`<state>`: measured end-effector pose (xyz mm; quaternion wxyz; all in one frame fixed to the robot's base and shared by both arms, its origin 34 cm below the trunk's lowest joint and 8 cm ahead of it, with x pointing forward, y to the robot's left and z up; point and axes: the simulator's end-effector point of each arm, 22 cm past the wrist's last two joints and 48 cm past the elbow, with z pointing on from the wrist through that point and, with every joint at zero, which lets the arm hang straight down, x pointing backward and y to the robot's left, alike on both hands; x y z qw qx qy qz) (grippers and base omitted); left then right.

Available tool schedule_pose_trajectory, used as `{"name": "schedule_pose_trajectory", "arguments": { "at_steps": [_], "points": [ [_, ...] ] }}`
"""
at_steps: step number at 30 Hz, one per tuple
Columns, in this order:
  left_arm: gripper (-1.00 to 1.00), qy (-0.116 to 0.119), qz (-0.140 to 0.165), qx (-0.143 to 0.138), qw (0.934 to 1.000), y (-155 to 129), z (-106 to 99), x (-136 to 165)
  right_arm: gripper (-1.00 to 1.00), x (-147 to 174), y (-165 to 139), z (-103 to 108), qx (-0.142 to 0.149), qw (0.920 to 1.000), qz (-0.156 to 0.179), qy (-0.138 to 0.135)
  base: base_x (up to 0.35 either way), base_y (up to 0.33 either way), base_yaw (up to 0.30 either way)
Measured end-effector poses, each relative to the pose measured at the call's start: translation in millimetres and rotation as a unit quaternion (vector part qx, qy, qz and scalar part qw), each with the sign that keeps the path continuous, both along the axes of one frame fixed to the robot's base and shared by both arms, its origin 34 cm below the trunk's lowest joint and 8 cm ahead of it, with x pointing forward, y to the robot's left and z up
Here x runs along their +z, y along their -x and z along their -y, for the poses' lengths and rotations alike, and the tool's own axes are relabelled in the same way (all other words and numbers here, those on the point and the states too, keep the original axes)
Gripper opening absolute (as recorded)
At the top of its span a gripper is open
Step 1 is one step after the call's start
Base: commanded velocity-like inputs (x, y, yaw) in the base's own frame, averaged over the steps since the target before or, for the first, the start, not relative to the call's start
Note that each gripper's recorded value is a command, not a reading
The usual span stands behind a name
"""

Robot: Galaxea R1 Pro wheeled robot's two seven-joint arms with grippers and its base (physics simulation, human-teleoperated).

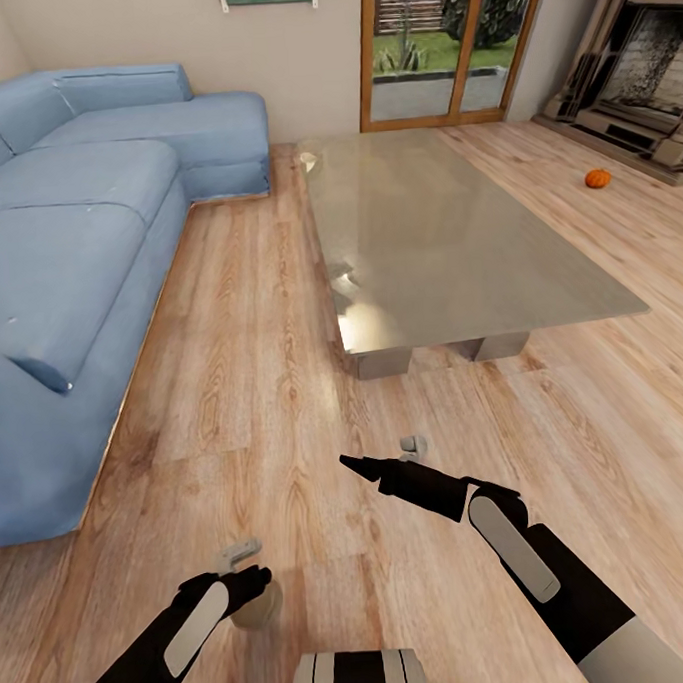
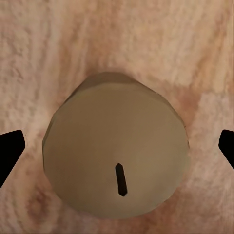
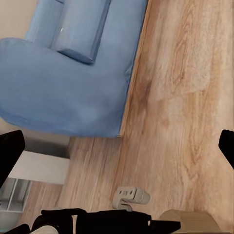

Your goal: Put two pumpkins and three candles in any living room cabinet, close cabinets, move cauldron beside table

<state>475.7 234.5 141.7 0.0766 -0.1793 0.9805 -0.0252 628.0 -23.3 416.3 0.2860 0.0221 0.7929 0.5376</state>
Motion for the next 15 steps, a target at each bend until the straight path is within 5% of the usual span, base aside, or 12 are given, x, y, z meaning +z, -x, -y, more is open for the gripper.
{"name": "schedule_pose_trajectory", "arguments": {
  "at_steps": [15],
  "points": [
    [1.0, 0.0, -0.008, 0.002, 1.0, 7, 1, -10, 1.0, -15, 2, 0, -0.001, 0.9999, -0.014, 0.001, 0.0, 0.0, 0.0]
  ]
}}
